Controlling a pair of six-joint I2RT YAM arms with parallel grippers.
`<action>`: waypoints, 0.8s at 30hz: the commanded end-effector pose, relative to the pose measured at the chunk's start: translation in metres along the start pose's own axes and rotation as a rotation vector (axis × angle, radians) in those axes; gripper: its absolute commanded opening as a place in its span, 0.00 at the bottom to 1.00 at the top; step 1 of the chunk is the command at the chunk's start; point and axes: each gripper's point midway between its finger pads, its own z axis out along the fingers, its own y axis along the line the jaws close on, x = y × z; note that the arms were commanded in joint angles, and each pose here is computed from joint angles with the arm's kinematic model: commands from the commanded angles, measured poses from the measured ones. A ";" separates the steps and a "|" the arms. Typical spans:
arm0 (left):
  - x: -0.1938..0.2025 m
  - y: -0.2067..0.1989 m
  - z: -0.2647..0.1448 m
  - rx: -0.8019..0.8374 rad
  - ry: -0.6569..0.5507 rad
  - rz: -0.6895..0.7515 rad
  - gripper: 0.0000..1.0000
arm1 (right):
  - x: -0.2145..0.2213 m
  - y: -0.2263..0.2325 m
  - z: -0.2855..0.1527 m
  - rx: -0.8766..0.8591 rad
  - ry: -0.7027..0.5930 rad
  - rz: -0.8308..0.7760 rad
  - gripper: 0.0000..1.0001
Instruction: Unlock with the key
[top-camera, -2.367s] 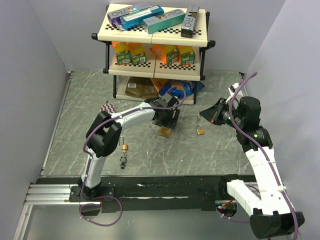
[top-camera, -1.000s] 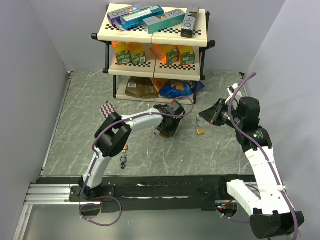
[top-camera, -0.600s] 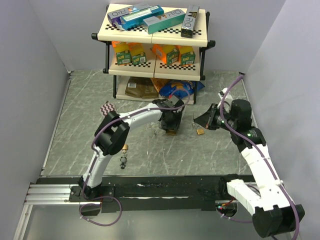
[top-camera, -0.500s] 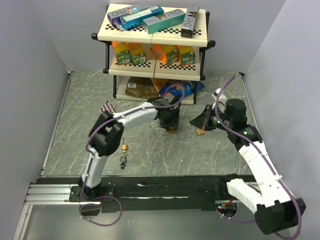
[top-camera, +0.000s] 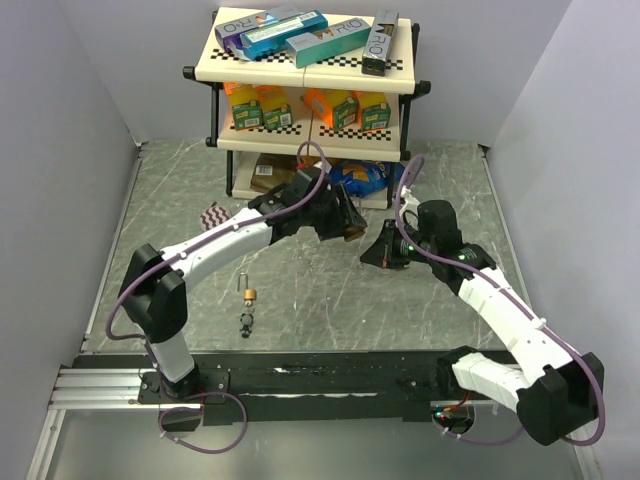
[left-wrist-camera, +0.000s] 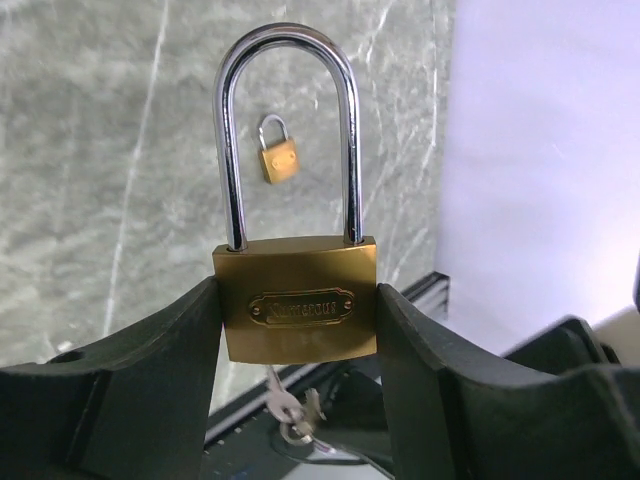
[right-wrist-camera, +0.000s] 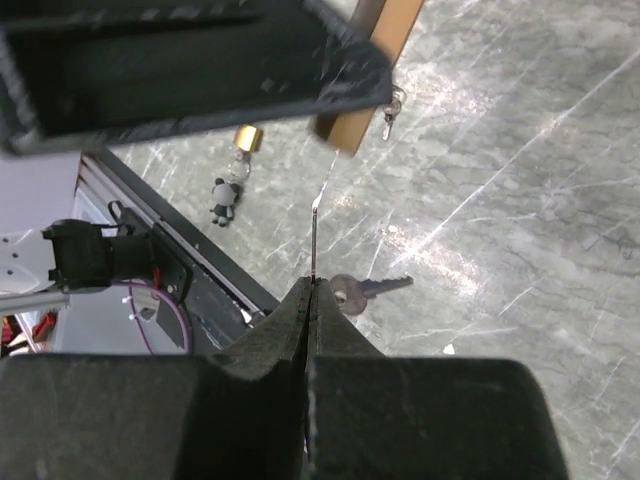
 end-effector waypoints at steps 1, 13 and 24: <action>-0.001 -0.037 -0.022 0.146 -0.018 -0.059 0.01 | -0.012 0.006 0.004 -0.020 -0.048 -0.015 0.00; 0.006 -0.040 -0.027 0.155 -0.021 -0.061 0.01 | -0.011 0.002 0.007 -0.009 -0.042 0.003 0.00; 0.004 -0.045 -0.029 0.163 -0.034 -0.059 0.01 | -0.003 -0.007 0.015 0.024 0.016 0.031 0.00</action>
